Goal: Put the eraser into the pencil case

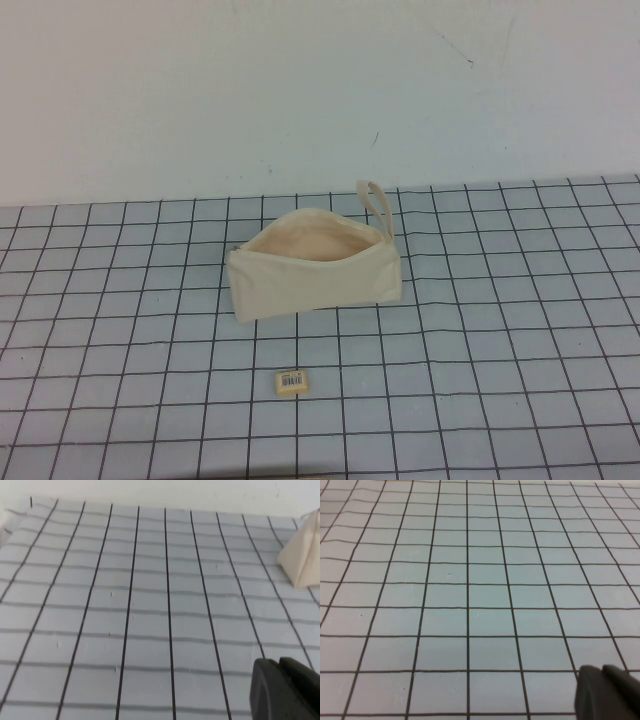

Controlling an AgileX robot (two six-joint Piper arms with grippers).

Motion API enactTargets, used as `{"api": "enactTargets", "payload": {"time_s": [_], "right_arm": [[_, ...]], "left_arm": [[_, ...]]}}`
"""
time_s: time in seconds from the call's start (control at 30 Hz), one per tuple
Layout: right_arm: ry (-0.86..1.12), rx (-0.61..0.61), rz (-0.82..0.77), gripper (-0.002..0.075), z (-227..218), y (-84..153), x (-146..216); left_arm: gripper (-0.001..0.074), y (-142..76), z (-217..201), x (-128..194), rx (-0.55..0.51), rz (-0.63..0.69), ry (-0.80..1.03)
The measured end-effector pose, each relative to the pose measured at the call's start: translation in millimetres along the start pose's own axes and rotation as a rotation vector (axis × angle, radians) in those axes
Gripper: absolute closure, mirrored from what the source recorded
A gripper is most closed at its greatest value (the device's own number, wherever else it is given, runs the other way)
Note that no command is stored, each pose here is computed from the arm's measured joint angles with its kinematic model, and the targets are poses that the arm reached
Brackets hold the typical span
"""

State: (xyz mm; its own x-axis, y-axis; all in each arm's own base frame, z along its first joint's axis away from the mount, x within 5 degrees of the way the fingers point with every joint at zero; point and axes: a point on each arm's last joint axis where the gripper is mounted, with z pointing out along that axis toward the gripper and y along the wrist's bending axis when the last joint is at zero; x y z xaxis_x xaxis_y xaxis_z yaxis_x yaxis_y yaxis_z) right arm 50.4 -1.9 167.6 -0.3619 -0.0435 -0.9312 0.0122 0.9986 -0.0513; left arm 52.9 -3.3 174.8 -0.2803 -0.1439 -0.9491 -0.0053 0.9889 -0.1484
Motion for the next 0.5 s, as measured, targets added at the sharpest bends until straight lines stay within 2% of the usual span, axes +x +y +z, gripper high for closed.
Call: {"api": "enactTargets", "payload": {"time_s": [0.1, 0.37, 0.5], "right_arm": [[0.0, 0.0, 0.0, 0.0727, 0, 0, 0], [0.0, 0.0, 0.0, 0.0727, 0, 0, 0], [0.0, 0.0, 0.0, 0.0727, 0, 0, 0]], "left_arm": [[0.0736, 0, 0, -7, 0.004, 0.0, -0.093], [0.0736, -2, -16, -51, 0.028, 0.0, -0.62], [0.0736, -3, -27, -64, 0.036, -0.005, -0.802]]}}
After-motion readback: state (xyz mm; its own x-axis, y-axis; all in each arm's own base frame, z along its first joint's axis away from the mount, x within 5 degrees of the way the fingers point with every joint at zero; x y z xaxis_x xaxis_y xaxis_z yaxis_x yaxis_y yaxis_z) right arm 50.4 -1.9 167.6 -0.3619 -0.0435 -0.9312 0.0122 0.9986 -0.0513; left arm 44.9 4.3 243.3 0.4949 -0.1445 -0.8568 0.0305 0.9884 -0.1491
